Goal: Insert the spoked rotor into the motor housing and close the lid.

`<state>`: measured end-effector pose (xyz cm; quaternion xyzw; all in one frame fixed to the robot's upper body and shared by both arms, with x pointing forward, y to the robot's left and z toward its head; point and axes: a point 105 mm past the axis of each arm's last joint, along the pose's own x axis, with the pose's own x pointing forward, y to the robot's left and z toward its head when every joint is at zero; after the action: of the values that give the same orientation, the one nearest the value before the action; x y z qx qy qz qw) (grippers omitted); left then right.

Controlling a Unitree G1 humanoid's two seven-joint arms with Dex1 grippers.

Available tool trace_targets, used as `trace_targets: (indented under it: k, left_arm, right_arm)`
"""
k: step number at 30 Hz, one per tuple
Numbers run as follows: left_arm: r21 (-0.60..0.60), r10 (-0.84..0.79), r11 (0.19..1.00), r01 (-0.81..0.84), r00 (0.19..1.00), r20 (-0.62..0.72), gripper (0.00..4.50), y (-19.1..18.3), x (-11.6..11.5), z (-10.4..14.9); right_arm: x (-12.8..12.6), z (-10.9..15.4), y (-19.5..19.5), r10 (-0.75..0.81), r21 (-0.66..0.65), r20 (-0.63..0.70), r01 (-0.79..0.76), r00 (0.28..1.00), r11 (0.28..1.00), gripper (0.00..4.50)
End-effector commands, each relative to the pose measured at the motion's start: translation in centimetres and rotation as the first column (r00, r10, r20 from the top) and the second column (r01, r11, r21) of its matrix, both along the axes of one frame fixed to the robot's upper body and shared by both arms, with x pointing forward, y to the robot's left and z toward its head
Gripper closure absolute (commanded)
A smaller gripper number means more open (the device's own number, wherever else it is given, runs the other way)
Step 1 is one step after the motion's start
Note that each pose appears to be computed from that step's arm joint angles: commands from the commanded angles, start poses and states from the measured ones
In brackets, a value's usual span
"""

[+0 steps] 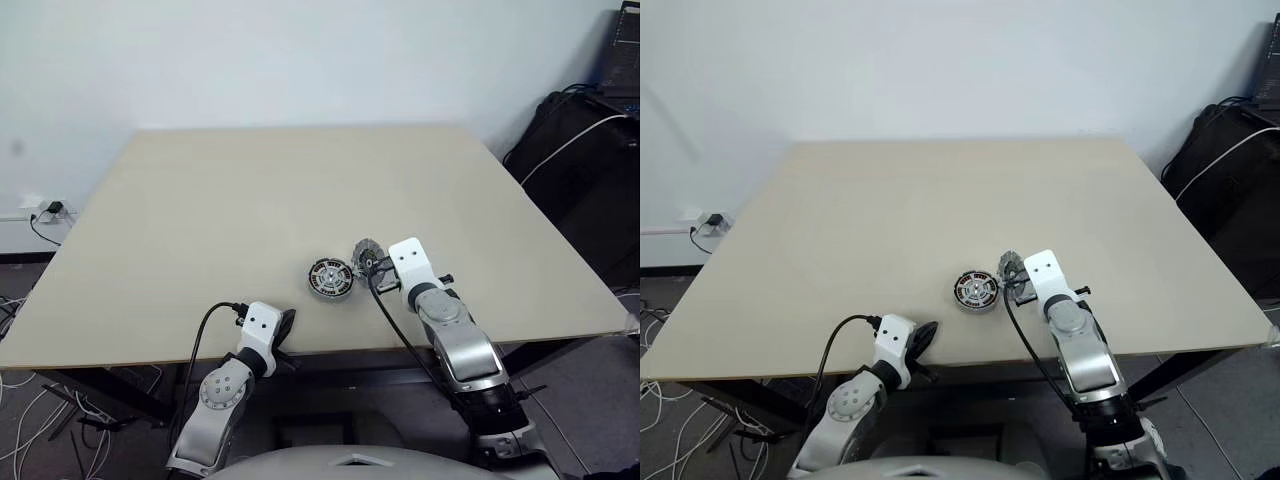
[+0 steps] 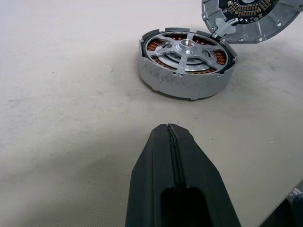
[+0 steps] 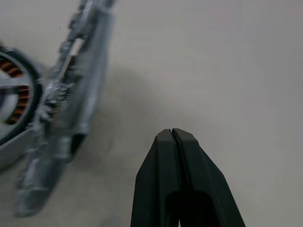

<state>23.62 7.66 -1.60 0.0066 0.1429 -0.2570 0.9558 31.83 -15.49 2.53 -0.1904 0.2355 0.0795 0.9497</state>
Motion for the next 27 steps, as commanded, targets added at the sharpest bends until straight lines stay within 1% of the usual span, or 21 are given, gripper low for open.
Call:
trace_targets:
  k: [1,7,10,12,14,18,27]
  left_arm:
    - [-0.016,0.001,1.0,0.0,0.999,0.044,4.5,-0.2,0.4,1.2]
    - [-0.015,0.005,1.0,-0.004,0.999,0.044,4.5,-0.1,0.4,1.2]
    - [-0.013,0.007,1.0,-0.006,0.999,0.045,4.5,-0.1,0.4,1.2]
    - [-0.01,0.009,1.0,-0.009,0.999,0.047,4.5,0.0,0.4,1.2]
    - [-0.005,0.013,1.0,-0.013,0.999,0.05,4.5,0.0,0.4,1.2]
    - [0.002,0.024,1.0,-0.024,0.998,0.053,4.5,0.2,0.5,1.2]
    - [0.008,0.031,0.999,-0.032,0.998,0.059,4.5,0.4,0.5,1.3]
  right_arm:
    - [0.8,2.2,1.2,0.043,0.035,0.069,-0.045,0.997,0.998,4.47]
    - [1.0,3.1,2.8,0.089,0.115,0.076,-0.098,0.993,0.989,4.47]
    - [0.8,3.6,4.5,0.15,0.162,0.077,-0.161,0.986,0.974,4.47]
    - [0.7,3.8,5.8,0.196,0.172,0.08,-0.208,0.977,0.963,4.47]
    - [0.7,3.8,6.2,0.212,0.178,0.076,-0.223,0.974,0.958,4.47]
    - [0.7,3.3,6.7,0.228,0.179,0.059,-0.235,0.972,0.955,4.47]
    - [0.6,0.8,8.0,0.254,0.205,-0.022,-0.245,0.967,0.948,4.47]
